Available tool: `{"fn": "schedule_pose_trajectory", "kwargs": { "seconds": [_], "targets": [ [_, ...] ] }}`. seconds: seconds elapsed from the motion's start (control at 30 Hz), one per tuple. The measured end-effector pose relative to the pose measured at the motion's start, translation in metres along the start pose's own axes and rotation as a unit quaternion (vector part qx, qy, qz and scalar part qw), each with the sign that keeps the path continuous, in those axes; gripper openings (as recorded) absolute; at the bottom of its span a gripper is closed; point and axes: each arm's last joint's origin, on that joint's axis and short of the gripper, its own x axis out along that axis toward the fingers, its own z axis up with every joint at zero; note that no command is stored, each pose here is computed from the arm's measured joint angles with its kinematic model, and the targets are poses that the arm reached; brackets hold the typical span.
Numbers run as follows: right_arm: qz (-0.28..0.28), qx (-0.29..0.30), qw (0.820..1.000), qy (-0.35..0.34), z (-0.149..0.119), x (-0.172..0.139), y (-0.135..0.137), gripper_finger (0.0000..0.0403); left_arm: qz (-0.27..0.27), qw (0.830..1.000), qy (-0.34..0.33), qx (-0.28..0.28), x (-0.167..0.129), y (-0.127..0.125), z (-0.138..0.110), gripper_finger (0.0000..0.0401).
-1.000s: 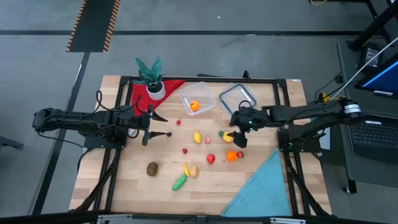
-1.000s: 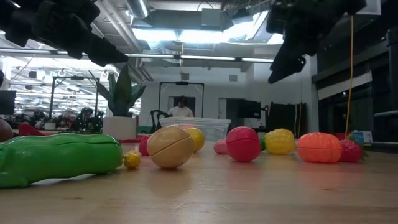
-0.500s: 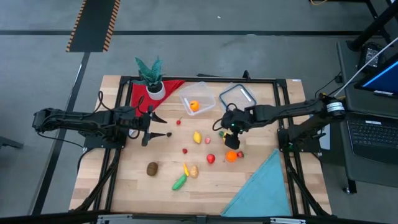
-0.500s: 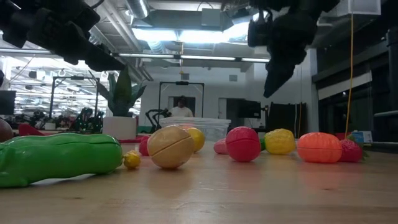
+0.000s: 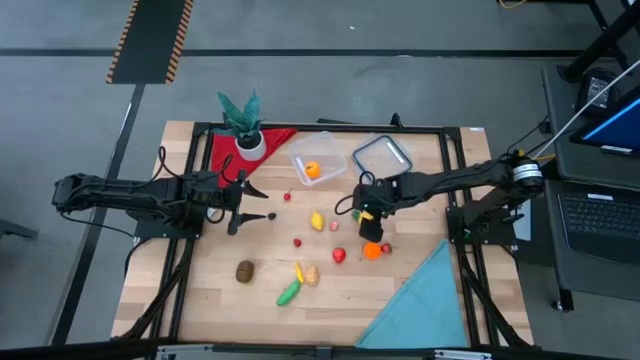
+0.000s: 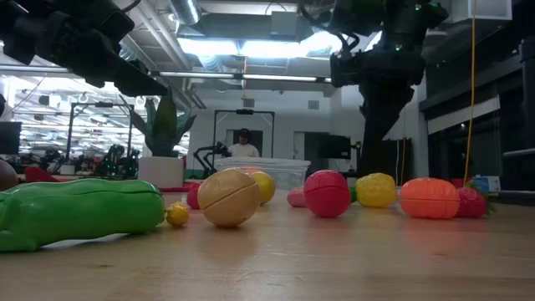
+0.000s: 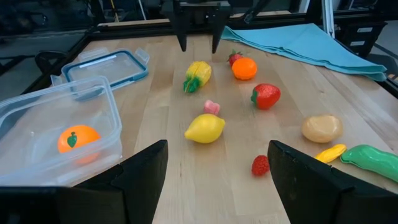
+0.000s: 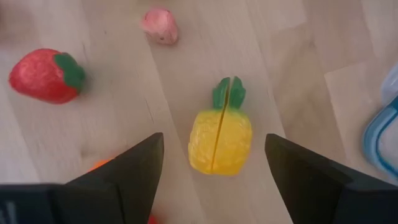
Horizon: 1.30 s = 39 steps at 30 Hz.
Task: Pick and placing Produce into tupperware
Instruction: Put the yellow pineapple into the transparent container
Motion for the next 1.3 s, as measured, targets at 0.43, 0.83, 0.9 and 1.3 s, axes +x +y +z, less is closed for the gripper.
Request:
{"fn": "schedule_pose_trajectory", "kwargs": {
  "seconds": [0.43,0.83,0.9,1.3],
  "targets": [
    [-0.004,0.01,0.999,0.043,-0.001,0.025,0.002,0.0282,0.0,1.0,0.001,0.0,0.0,0.0,0.0,0.0269],
    [-0.016,0.008,0.996,0.088,-0.004,0.057,0.003,0.0282,0.0,1.0,0.001,0.0,0.0,0.0,0.0,0.0269],
    [-0.018,0.007,0.996,0.093,-0.004,0.062,0.003,0.0282,0.0,1.0,0.002,0.0,0.0,0.0,0.0,0.0269],
    [-0.021,0.008,0.995,0.1,-0.004,0.073,0.004,0.0282,-0.001,1.0,0.003,-0.001,0.0,0.0,-0.001,0.0269]
  ]
}}
